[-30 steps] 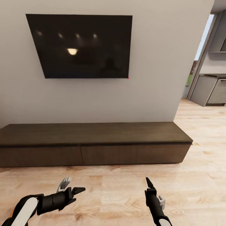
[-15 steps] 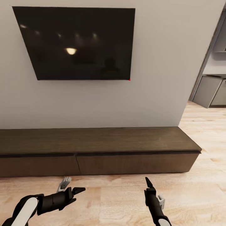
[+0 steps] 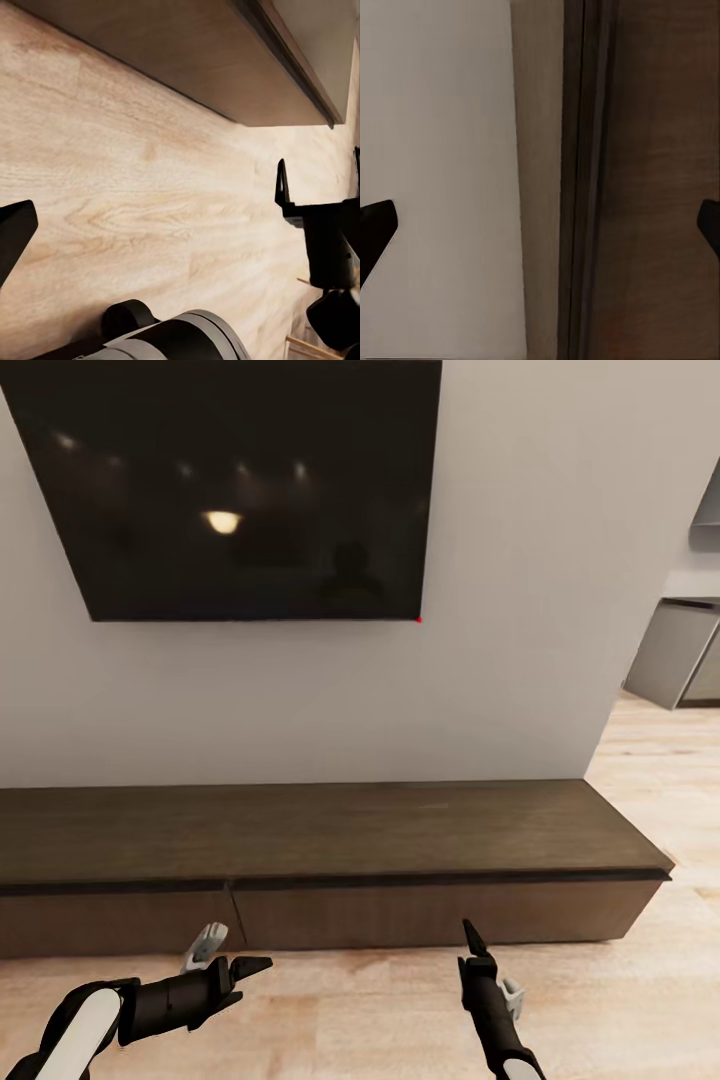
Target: Place each of the two pumpkins and all three candles from the living room inside a cabinet in the living room (use any cabinet), then make sure every cabinet is closed, and position the cauldron so it is next to a table in the living room.
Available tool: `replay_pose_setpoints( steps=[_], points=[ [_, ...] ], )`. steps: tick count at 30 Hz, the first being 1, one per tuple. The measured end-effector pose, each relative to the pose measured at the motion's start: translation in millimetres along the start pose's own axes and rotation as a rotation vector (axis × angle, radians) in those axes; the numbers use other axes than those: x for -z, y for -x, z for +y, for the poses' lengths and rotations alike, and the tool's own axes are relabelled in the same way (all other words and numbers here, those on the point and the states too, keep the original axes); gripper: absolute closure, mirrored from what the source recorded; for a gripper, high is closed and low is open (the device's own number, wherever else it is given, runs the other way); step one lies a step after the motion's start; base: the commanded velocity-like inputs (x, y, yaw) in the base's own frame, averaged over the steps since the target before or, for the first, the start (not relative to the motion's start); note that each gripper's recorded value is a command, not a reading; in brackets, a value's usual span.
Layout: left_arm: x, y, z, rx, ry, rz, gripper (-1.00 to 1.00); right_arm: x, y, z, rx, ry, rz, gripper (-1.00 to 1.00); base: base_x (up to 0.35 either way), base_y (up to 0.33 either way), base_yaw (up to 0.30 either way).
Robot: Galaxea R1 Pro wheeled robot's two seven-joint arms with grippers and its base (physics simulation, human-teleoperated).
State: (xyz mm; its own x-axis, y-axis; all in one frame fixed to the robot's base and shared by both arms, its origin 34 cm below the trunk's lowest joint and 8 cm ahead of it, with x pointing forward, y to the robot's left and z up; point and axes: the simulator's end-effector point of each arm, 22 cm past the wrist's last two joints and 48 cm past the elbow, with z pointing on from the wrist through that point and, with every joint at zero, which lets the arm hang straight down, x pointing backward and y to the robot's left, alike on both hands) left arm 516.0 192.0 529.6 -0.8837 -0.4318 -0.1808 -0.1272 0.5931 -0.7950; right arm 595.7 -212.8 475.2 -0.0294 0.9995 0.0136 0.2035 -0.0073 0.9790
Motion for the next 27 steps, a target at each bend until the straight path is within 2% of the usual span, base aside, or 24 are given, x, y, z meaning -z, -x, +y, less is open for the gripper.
replay_pose_setpoints(
  steps=[10, 17, 27],
  points=[
    [-0.1, 0, 0, 0.001, -0.002, 0.001, -1.0, 5.2, -6, -12, -0.01, -0.018, 0.009, -1.0, 0.228, 0.0, 0.0],
    [0.7, 1, 0, 0.001, -0.002, -0.001, -1.0, 5.5, -6, -13, -0.011, -0.02, 0.01, -1.0, 0.028, 0.0, 0.0],
    [-10.0, -8, 17, 0.002, -0.003, 0.0, -1.0, 6.0, -7, -34, -0.012, -0.015, 0.011, -1.0, 0.001, 0.0, 0.0]
  ],
)
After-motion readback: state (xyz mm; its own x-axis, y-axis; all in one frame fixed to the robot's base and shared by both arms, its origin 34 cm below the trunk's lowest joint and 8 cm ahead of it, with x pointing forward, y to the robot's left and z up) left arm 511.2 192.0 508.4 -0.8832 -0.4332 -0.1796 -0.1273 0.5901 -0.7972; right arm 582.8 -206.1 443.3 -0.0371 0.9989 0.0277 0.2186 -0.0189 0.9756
